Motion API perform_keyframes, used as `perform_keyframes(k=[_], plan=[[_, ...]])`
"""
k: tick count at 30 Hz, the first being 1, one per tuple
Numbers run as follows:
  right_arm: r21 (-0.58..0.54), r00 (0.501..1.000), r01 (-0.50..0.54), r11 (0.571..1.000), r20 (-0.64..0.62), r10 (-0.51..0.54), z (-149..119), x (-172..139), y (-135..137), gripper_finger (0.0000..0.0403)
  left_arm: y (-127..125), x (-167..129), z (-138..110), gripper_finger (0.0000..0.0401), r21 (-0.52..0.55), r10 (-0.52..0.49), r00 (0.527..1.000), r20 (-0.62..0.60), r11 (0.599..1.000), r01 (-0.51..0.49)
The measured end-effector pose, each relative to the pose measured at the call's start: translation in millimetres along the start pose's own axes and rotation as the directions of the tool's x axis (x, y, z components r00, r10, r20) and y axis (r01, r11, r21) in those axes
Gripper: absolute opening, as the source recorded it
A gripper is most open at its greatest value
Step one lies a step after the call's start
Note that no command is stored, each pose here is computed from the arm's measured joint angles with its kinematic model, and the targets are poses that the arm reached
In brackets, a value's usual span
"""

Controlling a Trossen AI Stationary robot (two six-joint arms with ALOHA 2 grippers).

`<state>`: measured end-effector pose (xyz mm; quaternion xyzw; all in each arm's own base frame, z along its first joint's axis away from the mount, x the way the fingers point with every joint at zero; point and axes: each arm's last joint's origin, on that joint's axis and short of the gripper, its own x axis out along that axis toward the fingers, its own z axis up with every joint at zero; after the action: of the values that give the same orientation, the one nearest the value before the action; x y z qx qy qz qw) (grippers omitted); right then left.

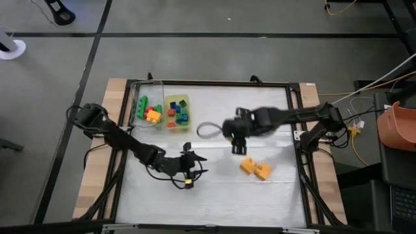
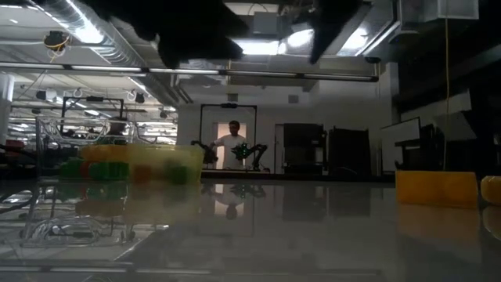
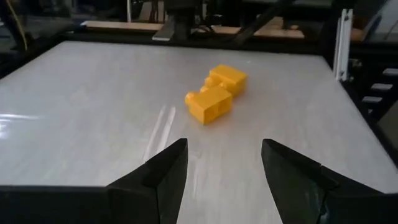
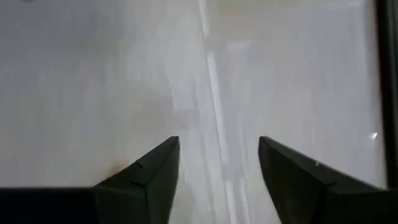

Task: Sort blocks by size
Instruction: Put the large yellow game piece into the transparent bin

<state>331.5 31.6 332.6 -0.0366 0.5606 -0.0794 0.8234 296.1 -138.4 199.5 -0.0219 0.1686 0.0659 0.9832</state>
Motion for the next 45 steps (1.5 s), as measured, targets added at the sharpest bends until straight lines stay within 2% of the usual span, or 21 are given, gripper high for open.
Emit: perform_keyframes(k=[4, 8, 12, 17, 23, 27, 36, 45], plan=[[0.112, 0.999, 0.008, 0.994, -0.052, -0.002, -16.6, -2.0, 40.0, 0.0216, 4.4, 9.8, -6.9, 0.0191, 0.014, 0.015, 1.000, -0.023, 1.000, -0.015], [0.248, 0.997, 0.045, 0.968, -0.066, -0.030, -36.9, 1.7, 80.3, 0.0216, 5.1, 10.5, -8.3, 0.0191, 0.026, 0.019, 0.999, -0.034, 0.999, -0.018], [0.370, 0.994, 0.098, 0.924, -0.072, -0.076, -62.0, 10.4, 111.6, 0.0216, 4.0, 9.9, -8.4, 0.0191, 0.066, 0.015, 0.999, -0.032, 0.998, -0.013], [0.507, 0.995, 0.099, 0.856, -0.063, -0.078, -88.3, 25.9, 138.1, 0.0216, 4.0, 9.9, -8.5, 0.0191, 0.074, 0.015, 0.999, -0.033, 0.997, -0.012], [0.529, 0.999, 0.040, 0.847, -0.042, -0.020, -109.9, 43.0, 158.9, 0.0216, 4.0, 9.9, -8.6, 0.0191, 0.068, 0.015, 0.999, -0.034, 0.998, -0.013], [0.537, 0.999, 0.045, 0.842, -0.050, -0.022, -117.7, 48.9, 162.4, 0.0216, 3.9, 9.7, -8.4, 0.0191, 0.066, 0.015, 0.999, -0.033, 0.998, -0.012], [0.461, 0.984, 0.162, 0.872, -0.136, -0.111, -123.3, 84.3, 173.8, 0.0216, 3.9, 9.7, -8.5, 0.0191, 0.058, 0.015, 0.999, -0.034, 0.998, -0.013], [0.404, 0.958, 0.270, 0.874, -0.207, -0.200, -131.1, 108.2, 178.7, 0.0216, 3.9, 9.7, -8.5, 0.0191, 0.059, 0.015, 0.999, -0.035, 0.998, -0.013]])
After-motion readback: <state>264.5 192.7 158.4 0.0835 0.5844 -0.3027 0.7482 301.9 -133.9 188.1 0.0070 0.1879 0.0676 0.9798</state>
